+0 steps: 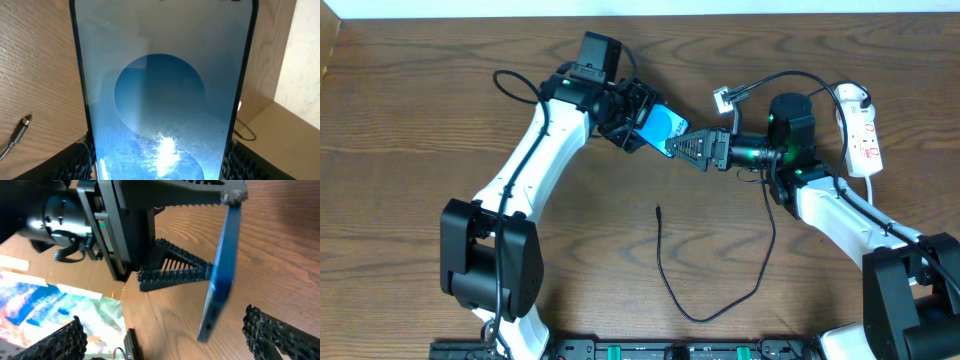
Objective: Plug charger to phone and switch on socket
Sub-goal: 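Swing the right gripper toward the phone held by the left gripper, then close the right gripper on the phone's edge beside the left gripper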
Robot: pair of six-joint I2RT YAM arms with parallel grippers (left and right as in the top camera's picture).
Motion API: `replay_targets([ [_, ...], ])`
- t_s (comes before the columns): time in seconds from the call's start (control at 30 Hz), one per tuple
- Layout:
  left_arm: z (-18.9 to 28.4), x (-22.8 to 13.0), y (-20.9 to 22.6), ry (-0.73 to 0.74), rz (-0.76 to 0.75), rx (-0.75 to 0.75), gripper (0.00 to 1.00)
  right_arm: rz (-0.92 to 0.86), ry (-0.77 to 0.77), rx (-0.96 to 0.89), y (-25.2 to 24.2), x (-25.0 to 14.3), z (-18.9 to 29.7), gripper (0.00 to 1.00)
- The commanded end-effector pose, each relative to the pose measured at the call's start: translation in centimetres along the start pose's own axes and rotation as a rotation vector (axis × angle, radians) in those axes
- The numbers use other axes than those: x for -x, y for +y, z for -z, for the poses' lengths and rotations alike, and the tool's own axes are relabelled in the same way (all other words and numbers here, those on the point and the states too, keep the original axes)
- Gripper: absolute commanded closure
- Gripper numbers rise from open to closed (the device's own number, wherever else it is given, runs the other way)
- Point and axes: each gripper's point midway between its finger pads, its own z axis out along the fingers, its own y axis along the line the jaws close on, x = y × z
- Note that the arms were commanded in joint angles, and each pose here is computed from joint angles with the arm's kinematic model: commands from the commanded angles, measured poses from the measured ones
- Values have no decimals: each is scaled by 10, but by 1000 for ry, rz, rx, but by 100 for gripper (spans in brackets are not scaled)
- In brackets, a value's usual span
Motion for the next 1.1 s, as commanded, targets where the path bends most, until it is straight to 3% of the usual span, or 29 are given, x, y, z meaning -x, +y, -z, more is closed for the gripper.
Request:
replay_targets([
  [0.0, 12, -18, -16, -8, -34, -38, 93, 23, -17, -61, -11, 1, -7, 3],
  [0.3, 8, -29, -13, 8, -14, -21, 93, -25, -41, -180, -34, -1, -5, 7],
  [0.8, -1, -55, -10, 39, 67, 12, 93, -24, -54, -227, -40, -2, -10, 13],
  [0.97, -3, -54, -9, 16, 61, 17, 93, -19, -49, -230, -38, -5, -13, 20],
  [1.07, -3, -54, -9, 16, 61, 17, 93, -19, -51, -232, -39, -4, -13, 30],
])
